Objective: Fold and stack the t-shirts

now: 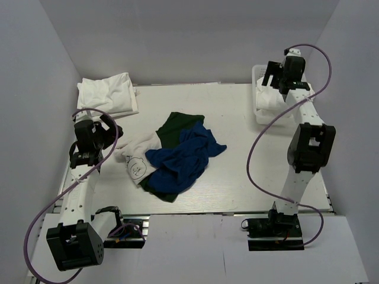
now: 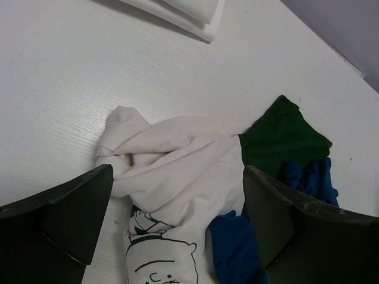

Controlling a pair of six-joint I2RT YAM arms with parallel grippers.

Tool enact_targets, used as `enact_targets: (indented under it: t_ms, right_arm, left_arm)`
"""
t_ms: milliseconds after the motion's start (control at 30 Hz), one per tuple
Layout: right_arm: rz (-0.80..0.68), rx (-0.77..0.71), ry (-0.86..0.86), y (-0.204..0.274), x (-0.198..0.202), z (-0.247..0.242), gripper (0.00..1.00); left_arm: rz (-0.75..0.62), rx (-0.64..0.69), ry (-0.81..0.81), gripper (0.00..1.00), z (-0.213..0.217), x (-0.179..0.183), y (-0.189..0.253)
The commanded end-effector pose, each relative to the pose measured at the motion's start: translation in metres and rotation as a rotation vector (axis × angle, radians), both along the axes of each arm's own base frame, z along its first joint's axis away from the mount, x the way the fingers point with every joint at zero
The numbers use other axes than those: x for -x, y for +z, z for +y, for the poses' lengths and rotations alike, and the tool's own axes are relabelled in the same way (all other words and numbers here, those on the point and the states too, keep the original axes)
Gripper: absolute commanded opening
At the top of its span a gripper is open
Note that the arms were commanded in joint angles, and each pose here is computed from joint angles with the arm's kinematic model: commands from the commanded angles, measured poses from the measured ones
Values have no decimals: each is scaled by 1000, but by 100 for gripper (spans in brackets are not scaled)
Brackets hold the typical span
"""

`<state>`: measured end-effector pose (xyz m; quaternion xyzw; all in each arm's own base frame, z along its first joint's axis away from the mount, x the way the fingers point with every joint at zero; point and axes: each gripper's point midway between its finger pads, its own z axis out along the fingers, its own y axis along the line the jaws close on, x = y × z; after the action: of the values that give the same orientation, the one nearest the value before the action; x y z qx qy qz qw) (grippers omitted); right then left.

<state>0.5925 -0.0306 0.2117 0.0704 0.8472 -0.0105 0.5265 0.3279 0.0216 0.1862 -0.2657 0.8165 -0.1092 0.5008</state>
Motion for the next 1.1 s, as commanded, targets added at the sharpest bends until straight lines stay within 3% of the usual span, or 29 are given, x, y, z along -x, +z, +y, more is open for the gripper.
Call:
enact_targets:
  t_ms: [0,167,300,367,400,733,867,900,967,1067]
  right_arm:
    - [-308,-58,377,143,62,92,90]
    - [-325,-136,669,106,114,197,90]
    - [-202,-129,889,61,155,290,90]
    - [-140,-93,866,30,161,304,90]
    - [-97,-84,916,13,184,331,90]
    - [229,56,924,-117,250,369,90]
    - [281,109,836,-140,241,364,90]
    - [374,154,818,-169,247,354,90]
    - [400,205,753,-178,238,351,90]
    - [444,223,739,-191,242,345,76]
  left_arm:
    - [-60,2,-31,100,-4,-1,16]
    - [-76,34,-79,100,-15,-2,15]
    - [-44,34,-76,100,-16,-1,10]
    - [-44,28,-65,100,-14,2,11]
    - [-61,25,-65,100,-14,3,16]
    - [-101,31,-92,100,-19,2,19]
    - [-79,25,-72,100,-15,0,15]
    - [-71,27,-72,100,-15,-1,13]
    - [-69,27,-72,100,-15,-3,13]
    - [-69,27,-72,100,-15,-3,13]
